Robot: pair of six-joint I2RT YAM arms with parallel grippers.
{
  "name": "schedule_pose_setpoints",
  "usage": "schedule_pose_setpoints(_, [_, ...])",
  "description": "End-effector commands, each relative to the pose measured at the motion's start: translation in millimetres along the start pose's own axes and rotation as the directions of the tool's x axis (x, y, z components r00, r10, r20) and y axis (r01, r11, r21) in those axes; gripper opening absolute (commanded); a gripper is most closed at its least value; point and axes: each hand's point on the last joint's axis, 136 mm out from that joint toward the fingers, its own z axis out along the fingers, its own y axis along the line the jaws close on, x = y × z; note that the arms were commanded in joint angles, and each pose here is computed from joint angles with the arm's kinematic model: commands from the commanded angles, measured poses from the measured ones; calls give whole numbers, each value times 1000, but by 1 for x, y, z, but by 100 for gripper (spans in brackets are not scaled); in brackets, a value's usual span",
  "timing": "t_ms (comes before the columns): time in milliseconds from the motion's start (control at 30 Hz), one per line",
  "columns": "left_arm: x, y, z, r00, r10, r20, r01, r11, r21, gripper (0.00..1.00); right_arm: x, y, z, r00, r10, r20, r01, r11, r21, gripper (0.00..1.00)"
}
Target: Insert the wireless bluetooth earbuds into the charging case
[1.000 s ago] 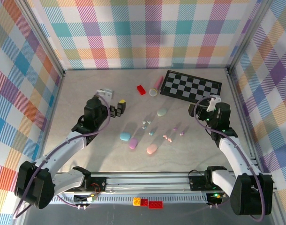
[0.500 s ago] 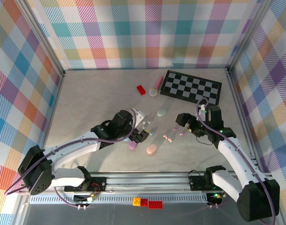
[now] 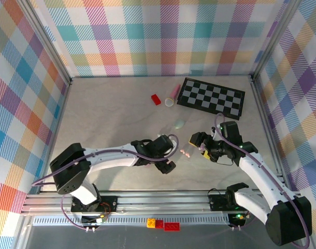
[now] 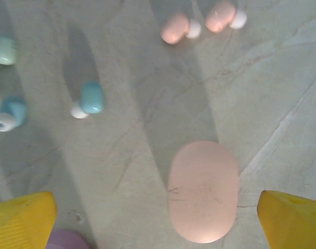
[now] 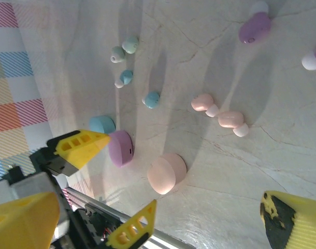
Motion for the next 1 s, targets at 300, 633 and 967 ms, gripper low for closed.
schedule_pose_setpoints(300, [22, -15, 21, 992, 0, -125, 1, 1000, 6, 90, 17, -23, 6, 996, 69, -49, -66, 996, 59, 99])
schedule_pose_setpoints(633, [22, -24, 35, 993, 7, -116, -1, 999, 51, 75, 18, -23, 3, 997, 62, -47, -59, 996, 64, 99])
schedule_pose_setpoints(967, [26, -26, 37, 995, 11, -97, -5, 998, 66, 48, 16, -22, -2, 998, 68, -17, -66, 995, 72, 99])
